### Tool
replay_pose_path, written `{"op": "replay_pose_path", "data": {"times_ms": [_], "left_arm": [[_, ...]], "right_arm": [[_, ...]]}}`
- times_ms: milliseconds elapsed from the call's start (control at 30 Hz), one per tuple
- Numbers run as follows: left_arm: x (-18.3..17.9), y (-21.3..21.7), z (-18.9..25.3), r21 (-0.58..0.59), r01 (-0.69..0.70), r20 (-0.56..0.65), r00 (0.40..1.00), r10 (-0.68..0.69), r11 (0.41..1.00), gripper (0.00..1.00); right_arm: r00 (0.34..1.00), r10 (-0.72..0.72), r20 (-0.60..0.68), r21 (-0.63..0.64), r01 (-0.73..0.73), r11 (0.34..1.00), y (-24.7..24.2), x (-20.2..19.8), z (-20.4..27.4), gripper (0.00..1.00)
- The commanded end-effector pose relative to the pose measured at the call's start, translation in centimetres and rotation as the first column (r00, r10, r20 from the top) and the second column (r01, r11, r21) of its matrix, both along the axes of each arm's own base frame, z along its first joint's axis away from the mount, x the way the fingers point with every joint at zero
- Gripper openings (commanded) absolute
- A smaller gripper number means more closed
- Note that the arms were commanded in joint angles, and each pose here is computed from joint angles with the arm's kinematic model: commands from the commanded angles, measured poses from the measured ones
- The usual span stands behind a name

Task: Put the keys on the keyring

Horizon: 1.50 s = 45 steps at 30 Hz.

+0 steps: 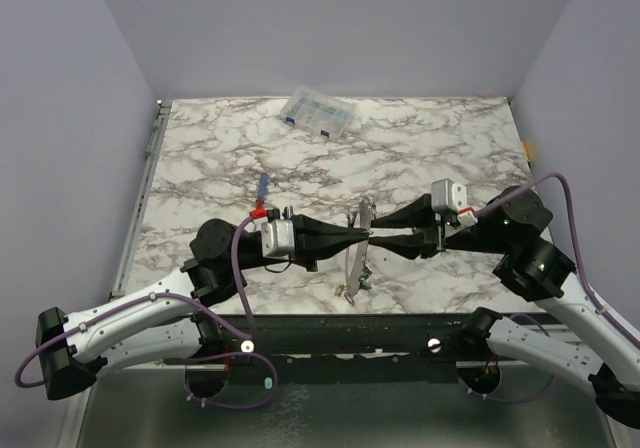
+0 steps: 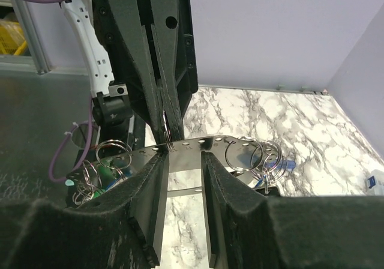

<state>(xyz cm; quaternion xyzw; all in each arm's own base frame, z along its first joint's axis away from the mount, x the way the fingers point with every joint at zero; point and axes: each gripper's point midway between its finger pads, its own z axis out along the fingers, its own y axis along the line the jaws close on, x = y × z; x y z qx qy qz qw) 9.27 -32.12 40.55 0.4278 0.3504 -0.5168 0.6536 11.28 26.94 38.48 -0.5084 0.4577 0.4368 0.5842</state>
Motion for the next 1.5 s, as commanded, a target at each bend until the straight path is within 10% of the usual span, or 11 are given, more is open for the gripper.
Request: {"op": "replay_pose_path", "data": {"times_ms": [0,1467], "left_arm": [[-0.1,-0.2,0.1,0.007,0.002,0.036,0.999,-0.003,1.000,0.00],[1.5,-0.7,-2.2,0.081,-0.071,0.020,0.997,0.070,0.994,0.00]], "right_arm": [[1.000,0.021,-0.001,-0.020,-0.021,1.000,-0.1,-0.5,0.4,0.35],[0.999,-0.016,-0.042,-0.092,0.013,0.996,-0.3,0.1,-0.7,0.28]]}}
